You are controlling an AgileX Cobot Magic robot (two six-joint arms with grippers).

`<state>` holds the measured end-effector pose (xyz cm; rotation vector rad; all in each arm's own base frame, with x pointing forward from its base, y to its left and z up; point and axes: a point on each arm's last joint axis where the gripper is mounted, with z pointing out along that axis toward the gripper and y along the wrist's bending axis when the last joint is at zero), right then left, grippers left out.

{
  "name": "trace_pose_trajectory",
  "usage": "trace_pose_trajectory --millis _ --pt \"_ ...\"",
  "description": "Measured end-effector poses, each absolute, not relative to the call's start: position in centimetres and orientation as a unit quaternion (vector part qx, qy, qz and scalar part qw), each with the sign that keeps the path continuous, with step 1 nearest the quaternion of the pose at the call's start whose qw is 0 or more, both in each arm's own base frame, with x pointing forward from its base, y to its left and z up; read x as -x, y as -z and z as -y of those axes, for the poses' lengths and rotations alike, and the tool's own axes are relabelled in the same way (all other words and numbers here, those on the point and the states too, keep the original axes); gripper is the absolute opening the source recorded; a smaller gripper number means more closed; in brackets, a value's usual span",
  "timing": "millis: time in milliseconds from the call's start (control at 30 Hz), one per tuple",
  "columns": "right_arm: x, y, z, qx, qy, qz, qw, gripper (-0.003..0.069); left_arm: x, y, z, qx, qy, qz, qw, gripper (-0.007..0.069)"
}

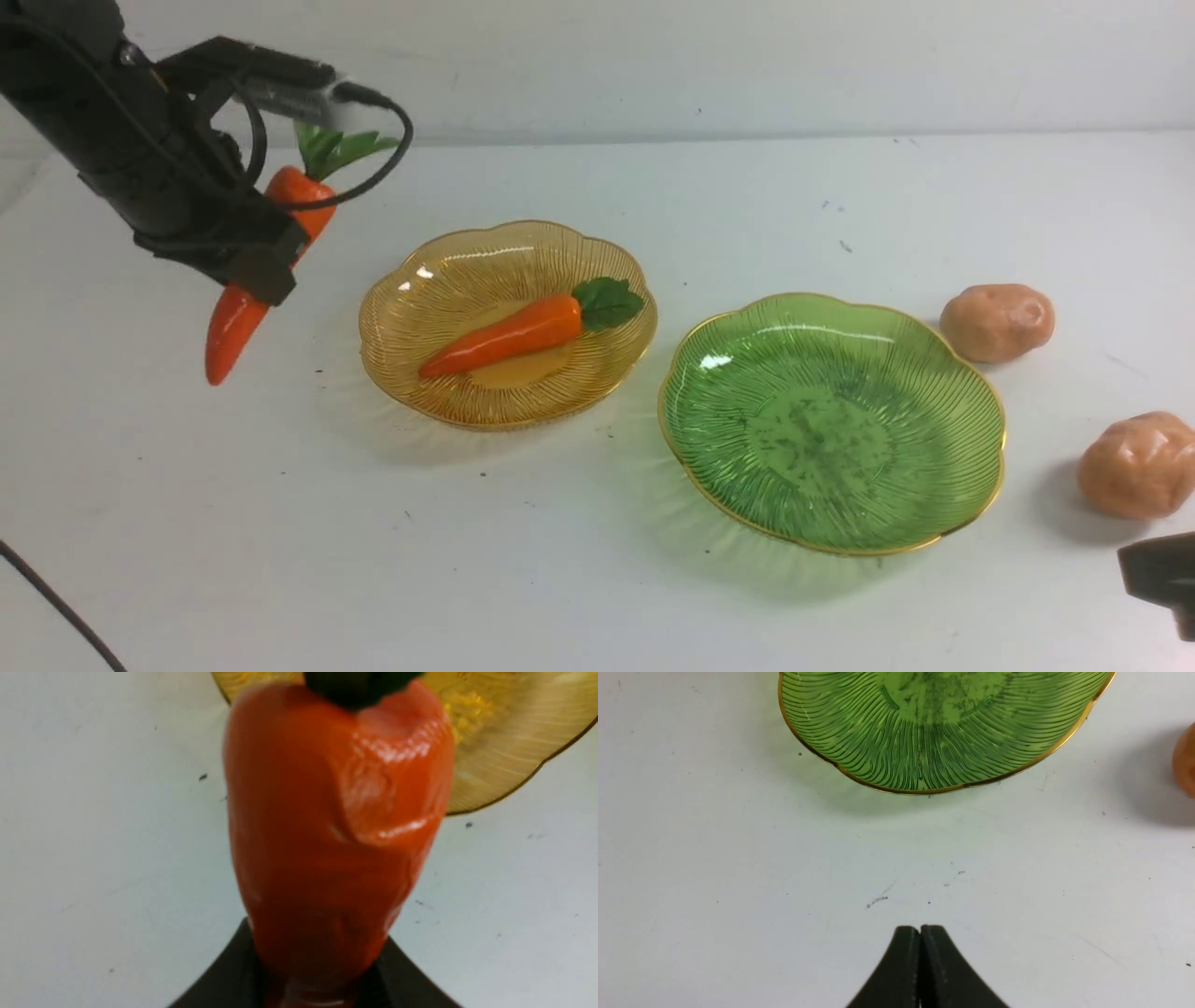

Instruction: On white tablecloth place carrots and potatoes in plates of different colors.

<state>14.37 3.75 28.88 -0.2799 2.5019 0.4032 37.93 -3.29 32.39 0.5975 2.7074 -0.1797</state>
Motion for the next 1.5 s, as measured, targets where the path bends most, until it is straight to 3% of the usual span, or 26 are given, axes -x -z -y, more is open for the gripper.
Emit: trace_pose_trajectory --millis 167,433,533,700,933,1067,1333,1500 --pt "-14.4 -28.9 -3.9 0.102 -0.159 -0.938 0.292 -0.0015 -40.1 -31.3 5.3 -0.205 0.099 -0.946 0.229 0.0187" --pt "-14.4 -28.9 -3.9 0.102 -0.16 -0.938 0.292 -0.0015 -45.0 -23.8 8.7 -0.2 0.097 -0.938 0.267 0.0254" --pt "-14.4 -28.9 -3.9 0.102 -0.16 -0.938 0.292 -0.0015 -46.5 -21.0 9.1 -0.201 0.086 -0.933 0.284 0.0329" --pt "-14.2 -28.9 -3.9 0.103 -0.161 -0.939 0.285 -0.0015 -46.0 -17.5 9.2 -0.214 0.1 -0.95 0.205 0.0421" --pt "-14.2 -28.8 -3.9 0.104 -0.162 -0.94 0.282 -0.0015 -44.3 -16.9 9.3 -0.232 0.123 -0.96 0.102 0.0441" --pt "-14.2 -28.8 -3.9 0.104 -0.162 -0.94 0.281 -0.0015 -42.9 -16.9 9.3 -0.243 0.139 -0.96 0.029 0.0412" --pt "-14.2 -28.8 -3.9 0.105 -0.163 -0.94 0.28 -0.0015 -42.3 -17.3 9.3 -0.201 0.143 -0.969 0.008 0.0292" --pt "-14.1 -28.8 -3.9 0.105 -0.164 -0.94 0.279 -0.0015 -40.7 -19.1 9.6 -0.186 0.142 -0.972 0.011 0.0279"
